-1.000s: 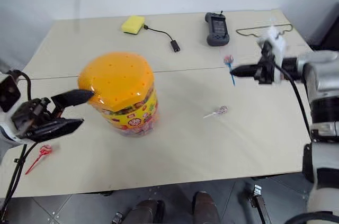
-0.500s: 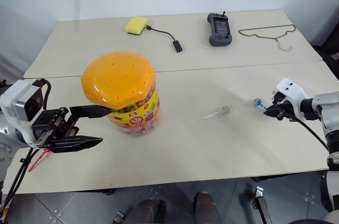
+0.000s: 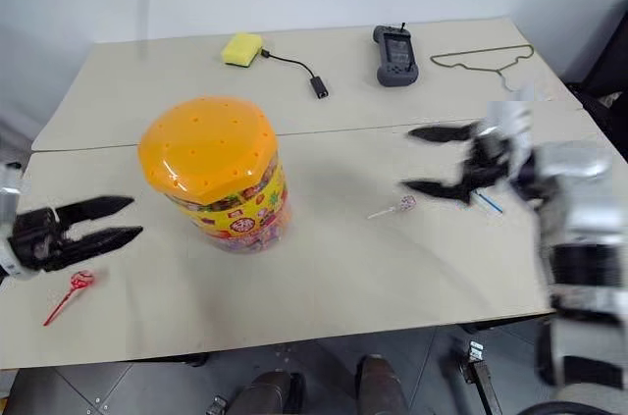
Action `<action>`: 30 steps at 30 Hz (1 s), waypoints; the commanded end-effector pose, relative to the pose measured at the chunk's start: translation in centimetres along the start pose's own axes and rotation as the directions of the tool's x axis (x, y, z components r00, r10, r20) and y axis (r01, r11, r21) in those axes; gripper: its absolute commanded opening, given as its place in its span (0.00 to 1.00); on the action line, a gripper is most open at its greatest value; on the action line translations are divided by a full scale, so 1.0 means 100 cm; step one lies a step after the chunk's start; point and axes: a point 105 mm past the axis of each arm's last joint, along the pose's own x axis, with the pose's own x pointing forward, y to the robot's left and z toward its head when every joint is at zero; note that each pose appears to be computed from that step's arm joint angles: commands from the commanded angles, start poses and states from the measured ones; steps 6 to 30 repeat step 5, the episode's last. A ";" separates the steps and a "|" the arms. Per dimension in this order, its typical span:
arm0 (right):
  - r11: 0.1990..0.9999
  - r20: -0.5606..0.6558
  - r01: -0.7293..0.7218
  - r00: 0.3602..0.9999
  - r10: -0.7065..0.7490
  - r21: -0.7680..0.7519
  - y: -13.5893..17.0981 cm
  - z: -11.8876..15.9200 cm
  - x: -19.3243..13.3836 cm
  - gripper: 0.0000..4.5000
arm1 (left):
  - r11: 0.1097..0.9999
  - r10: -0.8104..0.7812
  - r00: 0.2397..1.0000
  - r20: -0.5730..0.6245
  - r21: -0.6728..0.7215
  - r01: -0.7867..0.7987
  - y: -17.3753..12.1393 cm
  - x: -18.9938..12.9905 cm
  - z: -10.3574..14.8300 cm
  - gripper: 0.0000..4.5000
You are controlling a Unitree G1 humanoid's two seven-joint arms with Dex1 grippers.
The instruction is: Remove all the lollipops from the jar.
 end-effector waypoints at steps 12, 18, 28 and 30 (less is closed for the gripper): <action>0.997 -0.061 -0.035 0.998 0.031 -0.069 0.010 -0.029 0.007 0.99 | 0.957 0.139 0.990 0.032 0.254 -0.143 0.003 0.020 -0.009 0.82; 0.997 -0.061 -0.035 0.998 0.031 -0.069 0.010 -0.029 0.007 0.99 | 0.957 0.139 0.990 0.032 0.254 -0.143 0.003 0.020 -0.009 0.82; 0.997 -0.061 -0.035 0.998 0.031 -0.069 0.010 -0.029 0.007 0.99 | 0.957 0.139 0.990 0.032 0.254 -0.143 0.003 0.020 -0.009 0.82; 0.997 -0.061 -0.035 0.998 0.031 -0.069 0.010 -0.029 0.007 0.99 | 0.957 0.139 0.990 0.032 0.254 -0.143 0.003 0.020 -0.009 0.82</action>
